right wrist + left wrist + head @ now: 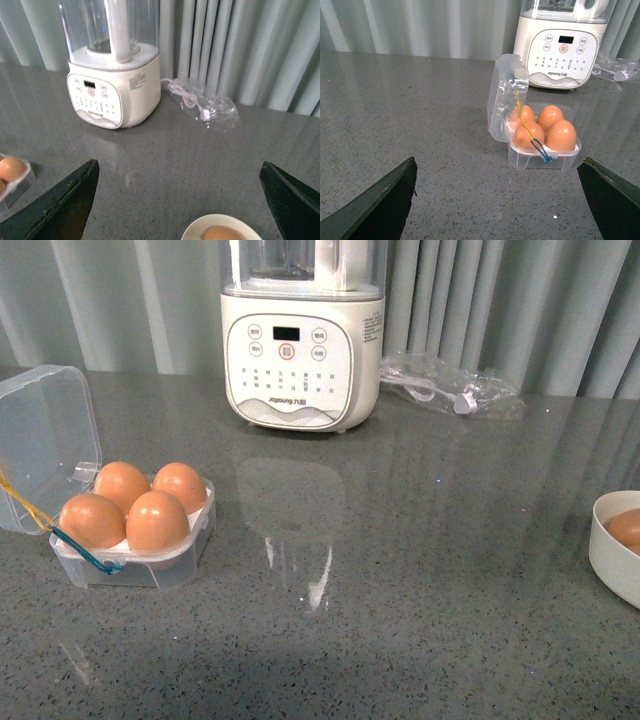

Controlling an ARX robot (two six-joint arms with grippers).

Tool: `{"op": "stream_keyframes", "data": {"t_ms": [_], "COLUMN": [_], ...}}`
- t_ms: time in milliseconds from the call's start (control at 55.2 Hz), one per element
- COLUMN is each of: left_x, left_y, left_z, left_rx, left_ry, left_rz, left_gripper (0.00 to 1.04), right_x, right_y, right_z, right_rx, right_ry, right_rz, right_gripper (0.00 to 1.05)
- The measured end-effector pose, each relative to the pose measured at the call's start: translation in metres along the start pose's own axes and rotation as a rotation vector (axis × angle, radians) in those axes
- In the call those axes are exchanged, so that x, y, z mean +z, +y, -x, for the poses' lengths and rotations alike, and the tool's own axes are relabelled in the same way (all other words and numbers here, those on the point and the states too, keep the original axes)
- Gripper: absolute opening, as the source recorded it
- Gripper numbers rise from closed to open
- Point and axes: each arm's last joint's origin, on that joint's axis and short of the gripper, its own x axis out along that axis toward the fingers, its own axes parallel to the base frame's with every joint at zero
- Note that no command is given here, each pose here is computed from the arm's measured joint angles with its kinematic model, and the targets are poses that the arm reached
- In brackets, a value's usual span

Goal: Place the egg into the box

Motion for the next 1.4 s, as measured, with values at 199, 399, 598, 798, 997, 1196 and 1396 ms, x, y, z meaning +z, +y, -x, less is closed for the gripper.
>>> {"op": "stream_keyframes", "data": {"t_ms": [199, 399, 598, 798, 997, 1196, 1396], "left_x": [0.000, 0.000, 0.000, 0.000, 0.000, 0.000, 0.000], "left_y": [0.000, 0.000, 0.000, 0.000, 0.000, 0.000, 0.000], "left_z": [0.000, 0.000, 0.000, 0.000, 0.000, 0.000, 0.000], "left_rx": [0.001, 0.000, 0.000, 0.000, 0.000, 0.000, 0.000], "left_ry": [0.000, 0.000, 0.000, 0.000, 0.000, 0.000, 0.000], "left_rz": [0.000, 0.000, 0.000, 0.000, 0.000, 0.000, 0.000], "left_gripper": [0.98, 0.98, 0.98, 0.98, 0.98, 0.98, 0.98], "right_x": [-0.038, -0.071, -0.091, -0.108, -0.120, -0.127, -0.136], "right_y": [-0.006, -0.009, -0.016, -0.016, -0.013, -0.011, -0.010], "right_z": [0.017, 0.035, 0.048, 0.060, 0.069, 0.076, 0.080], "right_rx": [-0.260, -0.265, -0.249, -0.266, -0.266, -0.266, -0.266], "right_ry": [-0.067, -0.059, -0.056, -0.061, -0.060, -0.062, -0.070], "right_rz": [-0.008, -0.008, -0.009, -0.009, -0.009, -0.009, -0.008], "right_gripper": [0.62, 0.26, 0.03, 0.03, 0.03, 0.03, 0.03]}}
